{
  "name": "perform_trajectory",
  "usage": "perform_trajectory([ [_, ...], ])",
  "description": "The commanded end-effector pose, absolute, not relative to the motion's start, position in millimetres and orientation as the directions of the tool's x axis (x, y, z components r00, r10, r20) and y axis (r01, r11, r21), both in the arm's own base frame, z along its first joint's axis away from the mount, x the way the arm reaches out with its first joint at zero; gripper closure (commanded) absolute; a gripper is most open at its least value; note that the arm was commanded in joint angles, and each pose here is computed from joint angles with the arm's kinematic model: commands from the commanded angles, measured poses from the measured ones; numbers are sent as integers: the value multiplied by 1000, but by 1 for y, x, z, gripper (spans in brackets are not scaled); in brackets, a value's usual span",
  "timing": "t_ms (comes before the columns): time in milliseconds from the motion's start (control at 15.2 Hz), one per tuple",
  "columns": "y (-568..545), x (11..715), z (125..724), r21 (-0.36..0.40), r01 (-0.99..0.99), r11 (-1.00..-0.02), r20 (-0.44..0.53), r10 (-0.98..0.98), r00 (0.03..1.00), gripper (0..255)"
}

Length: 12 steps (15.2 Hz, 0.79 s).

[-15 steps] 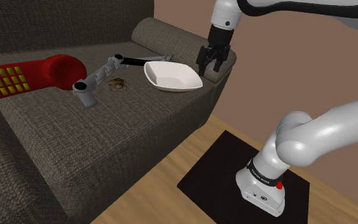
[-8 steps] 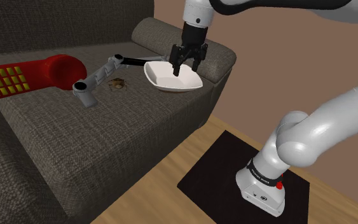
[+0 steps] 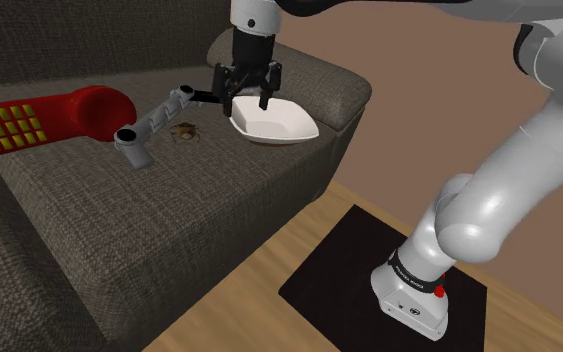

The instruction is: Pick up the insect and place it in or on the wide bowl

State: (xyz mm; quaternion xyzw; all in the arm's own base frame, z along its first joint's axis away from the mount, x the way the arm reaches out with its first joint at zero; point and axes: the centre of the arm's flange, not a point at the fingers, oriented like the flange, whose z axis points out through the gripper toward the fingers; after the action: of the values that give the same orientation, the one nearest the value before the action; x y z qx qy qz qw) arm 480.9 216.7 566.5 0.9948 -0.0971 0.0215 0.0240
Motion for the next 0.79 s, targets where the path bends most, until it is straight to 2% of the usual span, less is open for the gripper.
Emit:
perform_trajectory([
  [0,239,493,567,43,-200,-979,55,-198,979,0],
  [462,313,546,565,46,-217,-975,79,-213,974,0],
  [726,318,552,549,46,-218,-975,81,-214,974,0],
])
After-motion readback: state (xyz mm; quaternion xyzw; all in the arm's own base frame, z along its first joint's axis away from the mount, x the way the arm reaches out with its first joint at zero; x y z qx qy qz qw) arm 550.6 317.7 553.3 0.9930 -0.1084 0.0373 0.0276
